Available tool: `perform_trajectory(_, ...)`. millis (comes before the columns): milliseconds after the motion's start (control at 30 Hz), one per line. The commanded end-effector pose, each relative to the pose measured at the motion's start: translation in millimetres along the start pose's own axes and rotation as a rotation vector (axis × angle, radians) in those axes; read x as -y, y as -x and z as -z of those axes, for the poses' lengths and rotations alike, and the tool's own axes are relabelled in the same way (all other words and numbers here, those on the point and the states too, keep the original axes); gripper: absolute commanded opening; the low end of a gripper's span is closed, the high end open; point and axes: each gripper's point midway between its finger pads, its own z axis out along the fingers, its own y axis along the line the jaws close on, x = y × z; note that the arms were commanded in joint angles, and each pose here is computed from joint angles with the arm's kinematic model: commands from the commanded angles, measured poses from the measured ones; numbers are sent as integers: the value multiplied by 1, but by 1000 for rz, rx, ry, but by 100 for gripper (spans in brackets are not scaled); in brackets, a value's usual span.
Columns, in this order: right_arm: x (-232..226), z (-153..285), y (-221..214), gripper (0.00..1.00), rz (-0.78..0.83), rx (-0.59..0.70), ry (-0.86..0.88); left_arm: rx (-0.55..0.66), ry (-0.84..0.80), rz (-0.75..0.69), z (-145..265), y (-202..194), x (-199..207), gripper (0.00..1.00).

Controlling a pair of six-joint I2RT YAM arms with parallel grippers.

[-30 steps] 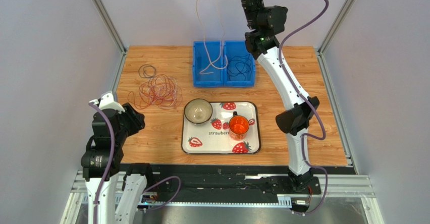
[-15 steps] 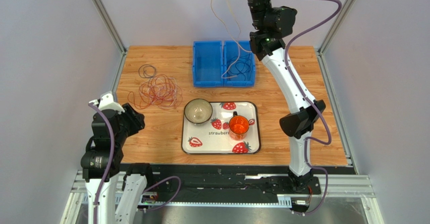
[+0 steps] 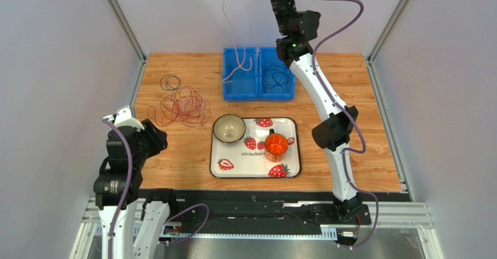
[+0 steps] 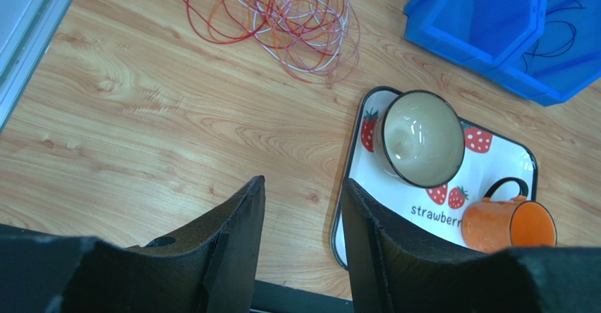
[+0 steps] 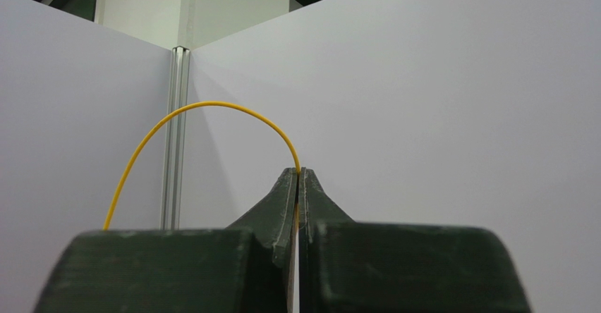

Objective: Untangle the cables
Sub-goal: Place the cable in the bin.

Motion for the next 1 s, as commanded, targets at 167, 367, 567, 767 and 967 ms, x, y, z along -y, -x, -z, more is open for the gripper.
perform_trajectory(167, 21, 23, -65, 0, 61, -22, -37, -6, 17, 15, -4, 1, -1, 52)
perform_trajectory(367, 40, 50, -125, 0, 17, -135, -73, -13, 25, 16, -6, 1, -2, 52)
perform_trajectory(567, 41, 71, -163, 0, -36, -230, -84, -12, 26, 17, -6, 1, -3, 52)
perform_trajectory(767, 46, 88, -188, 0, -118, -323, -162, -7, 24, 17, -5, 1, -3, 52)
perform_trajectory(967, 35, 117, -222, 0, -118, -448, -208, -1, 14, 15, -3, 2, -1, 52)
